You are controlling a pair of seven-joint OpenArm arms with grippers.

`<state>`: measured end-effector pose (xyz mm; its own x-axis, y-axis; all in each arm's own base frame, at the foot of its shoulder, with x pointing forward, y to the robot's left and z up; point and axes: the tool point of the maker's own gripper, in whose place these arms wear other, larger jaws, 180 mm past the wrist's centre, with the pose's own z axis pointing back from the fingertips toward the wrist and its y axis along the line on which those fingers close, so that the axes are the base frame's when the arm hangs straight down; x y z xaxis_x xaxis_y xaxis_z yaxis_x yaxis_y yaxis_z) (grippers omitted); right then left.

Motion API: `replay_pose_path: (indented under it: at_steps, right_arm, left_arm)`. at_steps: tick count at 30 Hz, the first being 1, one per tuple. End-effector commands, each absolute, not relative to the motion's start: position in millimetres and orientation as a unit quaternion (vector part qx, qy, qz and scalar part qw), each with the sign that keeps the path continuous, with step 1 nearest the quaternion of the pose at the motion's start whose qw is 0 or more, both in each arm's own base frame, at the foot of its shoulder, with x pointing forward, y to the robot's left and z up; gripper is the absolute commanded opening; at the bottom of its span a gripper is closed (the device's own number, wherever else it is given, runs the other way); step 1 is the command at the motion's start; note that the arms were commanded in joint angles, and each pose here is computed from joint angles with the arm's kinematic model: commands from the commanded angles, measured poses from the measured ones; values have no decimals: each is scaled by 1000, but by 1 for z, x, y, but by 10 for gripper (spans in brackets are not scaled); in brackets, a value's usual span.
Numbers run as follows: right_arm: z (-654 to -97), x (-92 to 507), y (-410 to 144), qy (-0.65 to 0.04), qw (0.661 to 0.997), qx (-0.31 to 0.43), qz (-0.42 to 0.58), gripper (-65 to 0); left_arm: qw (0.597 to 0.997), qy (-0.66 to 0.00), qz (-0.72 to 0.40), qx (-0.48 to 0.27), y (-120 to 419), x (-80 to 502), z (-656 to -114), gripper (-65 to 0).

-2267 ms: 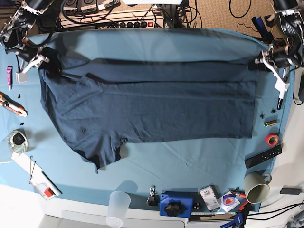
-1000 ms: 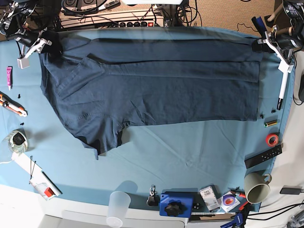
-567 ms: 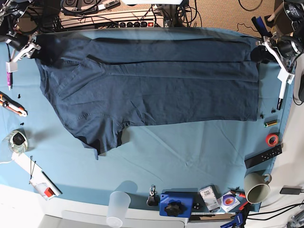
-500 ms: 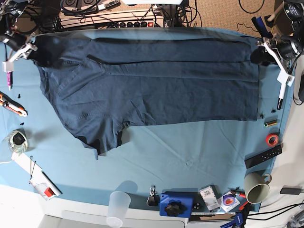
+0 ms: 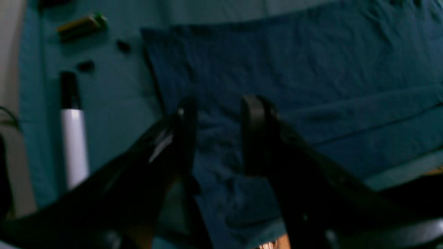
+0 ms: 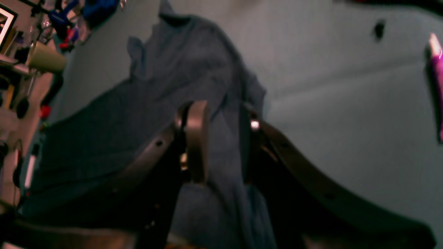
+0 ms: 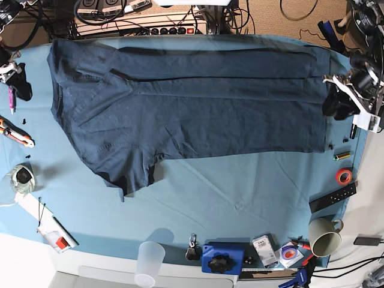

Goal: Fold the T-shirt properly
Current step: 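Grasp the sleeve and hem corner with the right gripper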

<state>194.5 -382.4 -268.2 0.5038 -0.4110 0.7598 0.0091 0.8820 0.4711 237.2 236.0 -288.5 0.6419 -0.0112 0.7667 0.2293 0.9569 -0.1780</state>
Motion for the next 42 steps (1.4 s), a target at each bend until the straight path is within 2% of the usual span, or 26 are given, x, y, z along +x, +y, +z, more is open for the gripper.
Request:
replay_pose_path:
  at_steps: [1, 4, 12, 18, 24, 27, 31, 33, 35, 38, 42]
  right_arm:
    - [-244, 207, -387, -515, 826, 202, -106, -493]
    - [-237, 224, -389, -527, 822, 191, -98, -493]
    - [-262, 294, -355, -461, 876, 143, -10, -493]
    - [-254, 356, -327, -461, 880, 90, 69, -492]
    - [-252, 412, -319, -476, 872, 55, 98, -492]
    - [-265, 434, -310, -452, 883, 58, 111, -492]
    - [-287, 450, -292, -416, 897, 86, 124, -489]
    - [-296, 455, -284, -409, 899, 94, 130, -459]
    - [-308, 459, -282, -401, 901, 82, 142, -431]
    - [-329, 460, -282, -391, 903, 53, 170, -431]
    - [-357, 449, -277, -350, 916, 48, 189, -431]
  left_arm:
    - [885, -441, -73, -128, 236, 245, -275, -429]
    - [881, -452, -67, -127, 233, 252, -273, -429]
    - [872, -471, -28, -128, 232, 262, -282, -429]
    - [875, -466, -27, -123, 234, 262, -285, -429]
    - [881, -460, -8, -113, 240, 261, -288, -429]
    - [881, -460, -8, -113, 240, 261, -288, -429]
    - [881, -460, -8, -113, 240, 261, -288, -429]
    - [881, -460, -8, -113, 240, 261, -288, -429]
    - [881, -460, -8, -113, 240, 261, -288, -429]
    - [880, -460, -8, -114, 240, 261, -288, -429]
    - [880, -460, -8, -114, 240, 261, -288, -429]
